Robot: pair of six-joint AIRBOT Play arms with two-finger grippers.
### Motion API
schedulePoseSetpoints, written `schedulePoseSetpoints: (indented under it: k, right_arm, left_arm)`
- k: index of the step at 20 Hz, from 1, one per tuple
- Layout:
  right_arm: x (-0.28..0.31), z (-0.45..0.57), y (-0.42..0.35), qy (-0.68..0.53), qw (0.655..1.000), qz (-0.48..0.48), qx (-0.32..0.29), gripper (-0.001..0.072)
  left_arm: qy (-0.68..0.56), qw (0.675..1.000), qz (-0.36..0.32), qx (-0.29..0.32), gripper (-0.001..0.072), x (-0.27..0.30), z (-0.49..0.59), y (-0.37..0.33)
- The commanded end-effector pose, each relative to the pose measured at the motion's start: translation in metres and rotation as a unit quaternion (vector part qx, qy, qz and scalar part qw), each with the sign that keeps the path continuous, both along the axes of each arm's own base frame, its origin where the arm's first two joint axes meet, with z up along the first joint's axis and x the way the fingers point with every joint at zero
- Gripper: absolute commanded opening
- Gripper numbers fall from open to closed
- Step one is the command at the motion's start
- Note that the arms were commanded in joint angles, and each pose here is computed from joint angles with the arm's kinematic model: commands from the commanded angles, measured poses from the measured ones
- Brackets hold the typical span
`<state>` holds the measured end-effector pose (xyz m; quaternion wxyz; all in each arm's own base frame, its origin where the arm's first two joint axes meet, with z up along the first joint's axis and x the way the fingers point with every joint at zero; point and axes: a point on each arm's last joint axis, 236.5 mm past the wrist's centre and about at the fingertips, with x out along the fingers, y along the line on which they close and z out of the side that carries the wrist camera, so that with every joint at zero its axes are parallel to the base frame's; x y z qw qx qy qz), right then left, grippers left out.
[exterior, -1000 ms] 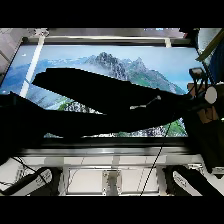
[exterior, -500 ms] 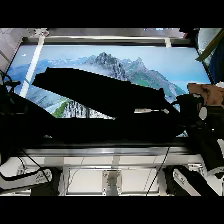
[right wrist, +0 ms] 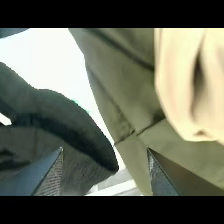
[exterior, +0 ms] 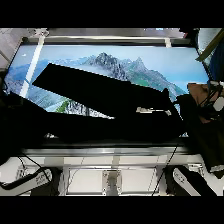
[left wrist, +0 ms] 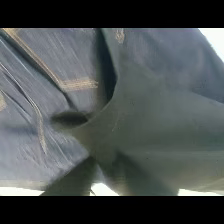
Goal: Fold the clothes and pants, and hang the long-sleeved shirts on hangers.
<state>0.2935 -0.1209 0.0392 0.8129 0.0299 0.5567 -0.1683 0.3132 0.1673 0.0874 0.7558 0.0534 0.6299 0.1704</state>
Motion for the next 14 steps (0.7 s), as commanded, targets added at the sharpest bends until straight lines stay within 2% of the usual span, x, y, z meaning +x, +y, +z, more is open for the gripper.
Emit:
schedulePoseSetpoints:
  k: [1,5,9,14]
  right_arm:
    - [0.009,0.015,0.012,-0.02,0.999,0.001,0.028,0.056]
    - [0.026,0.018,0.07,-0.052,0.987,0.068,0.132,0.0559]
    - [0.035,0.028,0.105,-0.08,0.972,0.087,0.203,0.0559]
    - [0.042,0.039,0.13,-0.101,0.956,0.088,0.262,0.0559]
  left_arm:
    - [-0.056,0.998,0.023,0.01,0.0718,-0.011,0.033,0.002]
    - [-0.019,0.995,0.101,-0.007,0.0717,-0.047,0.005,0.026]
    - [-0.009,0.985,0.166,-0.035,0.0704,-0.072,-0.068,0.043]
    - [-0.089,0.972,0.194,-0.1,0.0704,-0.05,-0.116,0.033]
